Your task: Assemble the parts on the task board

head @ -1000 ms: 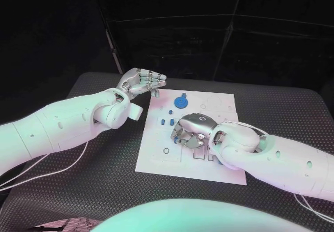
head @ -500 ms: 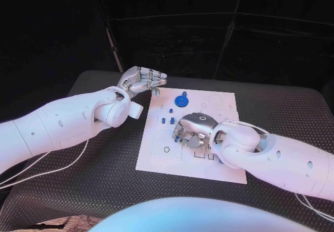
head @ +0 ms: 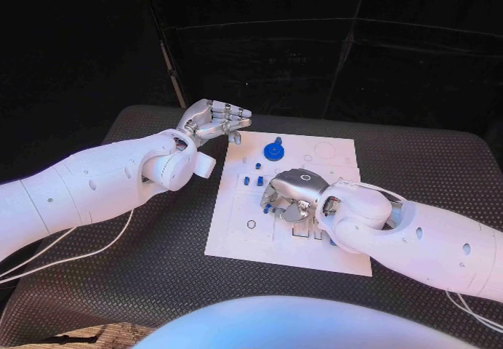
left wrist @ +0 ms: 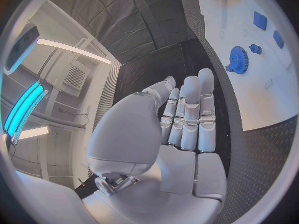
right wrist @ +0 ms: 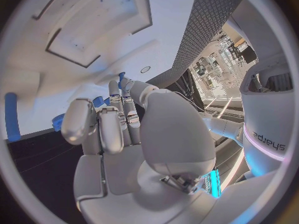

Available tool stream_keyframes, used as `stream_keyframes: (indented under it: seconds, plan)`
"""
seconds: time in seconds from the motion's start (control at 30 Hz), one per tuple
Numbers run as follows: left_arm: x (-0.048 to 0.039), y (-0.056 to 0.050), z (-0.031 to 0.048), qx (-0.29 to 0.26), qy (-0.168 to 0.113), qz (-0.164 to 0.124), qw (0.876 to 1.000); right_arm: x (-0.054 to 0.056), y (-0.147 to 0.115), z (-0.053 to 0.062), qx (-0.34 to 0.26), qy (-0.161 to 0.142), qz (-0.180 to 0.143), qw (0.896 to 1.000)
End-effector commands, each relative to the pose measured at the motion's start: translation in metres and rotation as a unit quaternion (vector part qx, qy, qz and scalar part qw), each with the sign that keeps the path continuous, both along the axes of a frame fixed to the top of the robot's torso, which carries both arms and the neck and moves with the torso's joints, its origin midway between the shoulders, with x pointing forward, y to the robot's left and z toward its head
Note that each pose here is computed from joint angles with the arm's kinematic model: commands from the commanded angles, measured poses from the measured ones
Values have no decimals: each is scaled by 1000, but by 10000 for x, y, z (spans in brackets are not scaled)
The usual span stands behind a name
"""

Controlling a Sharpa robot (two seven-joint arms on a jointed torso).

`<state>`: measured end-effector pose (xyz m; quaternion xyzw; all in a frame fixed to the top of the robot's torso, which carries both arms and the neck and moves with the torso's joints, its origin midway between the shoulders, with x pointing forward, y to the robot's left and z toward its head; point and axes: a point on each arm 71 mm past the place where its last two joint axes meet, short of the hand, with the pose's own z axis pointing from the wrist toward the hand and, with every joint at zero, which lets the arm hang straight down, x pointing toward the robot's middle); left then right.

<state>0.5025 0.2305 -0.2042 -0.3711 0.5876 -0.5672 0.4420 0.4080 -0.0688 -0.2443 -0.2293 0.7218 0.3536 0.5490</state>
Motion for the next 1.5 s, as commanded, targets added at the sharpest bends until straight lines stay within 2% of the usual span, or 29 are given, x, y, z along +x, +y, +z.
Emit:
stream_keyframes:
  seconds: [0.03,0.4,0.83,1.07,1.3,1.4,1.5]
  plan:
    - [2,-10,14,-4,0,-4,1000,-5,18,-10,-14,-4,2,1000]
    - [2,-8,11,-3,2,-5,1000,-56,77,-110,-48,17,17,999]
    - [8,5,3,-2,5,-3,1000,-24,48,-92,-21,-5,-2,1000]
    - [9,5,-1,-1,7,-4,1000,-37,29,-24,20,-22,0,1000]
    - [13,29,0,0,4,1,1000,-136,-95,108,76,-27,0,997]
    - [21,59,-4,2,4,5,1000,-159,-213,178,86,-26,-9,996]
    - [23,79,-5,2,4,7,1000,-112,-369,282,93,-26,-30,995]
